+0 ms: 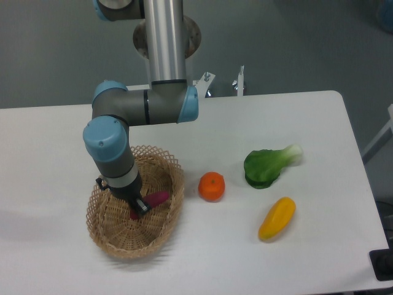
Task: Place the sweet potato in the basket
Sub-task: 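Lower the sweet potato into the basket and open the gripper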
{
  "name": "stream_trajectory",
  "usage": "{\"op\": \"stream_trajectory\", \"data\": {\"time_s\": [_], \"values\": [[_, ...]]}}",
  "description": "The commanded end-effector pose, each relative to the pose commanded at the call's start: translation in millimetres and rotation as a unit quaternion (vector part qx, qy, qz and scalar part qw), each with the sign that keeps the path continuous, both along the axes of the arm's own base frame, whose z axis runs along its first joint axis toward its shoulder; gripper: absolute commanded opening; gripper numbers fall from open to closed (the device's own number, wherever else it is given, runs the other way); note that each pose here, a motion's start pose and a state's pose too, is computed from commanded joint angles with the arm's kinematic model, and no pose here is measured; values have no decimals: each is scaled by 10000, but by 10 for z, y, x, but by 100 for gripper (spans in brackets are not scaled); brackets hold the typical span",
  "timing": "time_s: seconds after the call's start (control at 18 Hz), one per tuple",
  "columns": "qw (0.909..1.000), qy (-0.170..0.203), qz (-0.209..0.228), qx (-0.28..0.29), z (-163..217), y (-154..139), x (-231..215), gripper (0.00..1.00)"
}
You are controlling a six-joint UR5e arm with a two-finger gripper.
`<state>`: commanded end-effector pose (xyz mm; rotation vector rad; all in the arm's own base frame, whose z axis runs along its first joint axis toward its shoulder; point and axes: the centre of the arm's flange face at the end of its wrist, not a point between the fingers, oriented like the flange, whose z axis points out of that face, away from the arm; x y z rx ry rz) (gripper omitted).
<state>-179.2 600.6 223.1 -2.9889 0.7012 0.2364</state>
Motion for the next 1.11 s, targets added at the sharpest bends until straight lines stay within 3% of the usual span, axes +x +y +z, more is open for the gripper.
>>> {"op": "stream_trajectory", "data": {"time_s": [0.22,0.28,0.39,0.44,0.72,1.0,1.11], "values": [[10000,14,8,28,35,2,-1,42],[10000,25,8,48,52,6,-3,49],[10000,59,11,65,82,16,-14,95],[9999,69,19,86,107,32,-22,100],[9989,227,109,406,394,179,-134,100],[9875,388,1084,1074,968,356,-546,100],[9824,495,1243,1300,1243,307,-845,100]]}}
